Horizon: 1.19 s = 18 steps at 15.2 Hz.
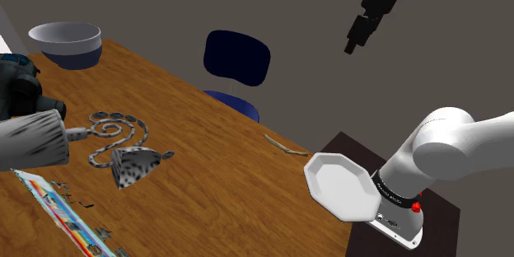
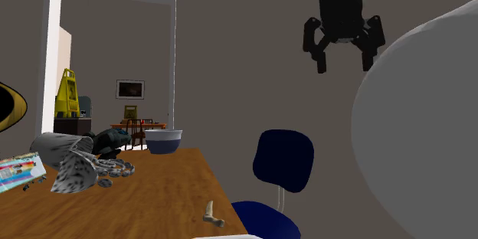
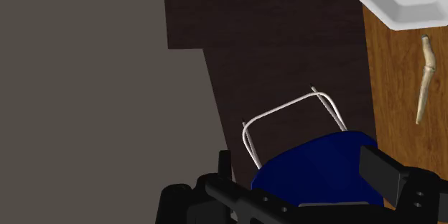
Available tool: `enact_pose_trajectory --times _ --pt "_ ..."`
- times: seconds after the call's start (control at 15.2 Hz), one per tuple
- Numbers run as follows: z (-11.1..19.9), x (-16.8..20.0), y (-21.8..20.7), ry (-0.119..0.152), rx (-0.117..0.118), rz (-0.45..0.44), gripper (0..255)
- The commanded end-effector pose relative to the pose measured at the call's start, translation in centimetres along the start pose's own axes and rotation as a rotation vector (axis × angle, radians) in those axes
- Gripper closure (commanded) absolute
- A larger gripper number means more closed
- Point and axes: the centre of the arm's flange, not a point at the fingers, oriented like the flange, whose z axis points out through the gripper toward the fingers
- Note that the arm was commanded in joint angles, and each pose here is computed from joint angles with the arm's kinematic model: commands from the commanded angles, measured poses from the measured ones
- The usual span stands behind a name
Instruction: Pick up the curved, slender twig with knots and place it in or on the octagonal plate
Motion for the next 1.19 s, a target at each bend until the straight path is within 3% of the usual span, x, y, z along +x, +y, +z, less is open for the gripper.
enact_pose_trajectory --times 0.0,1.12 --pt "0.0 0.0 0.0 0.000 0.000 0.000 0" --pt "13.0 -0.7 -18.4 -0.030 -0.012 -0.035 0"
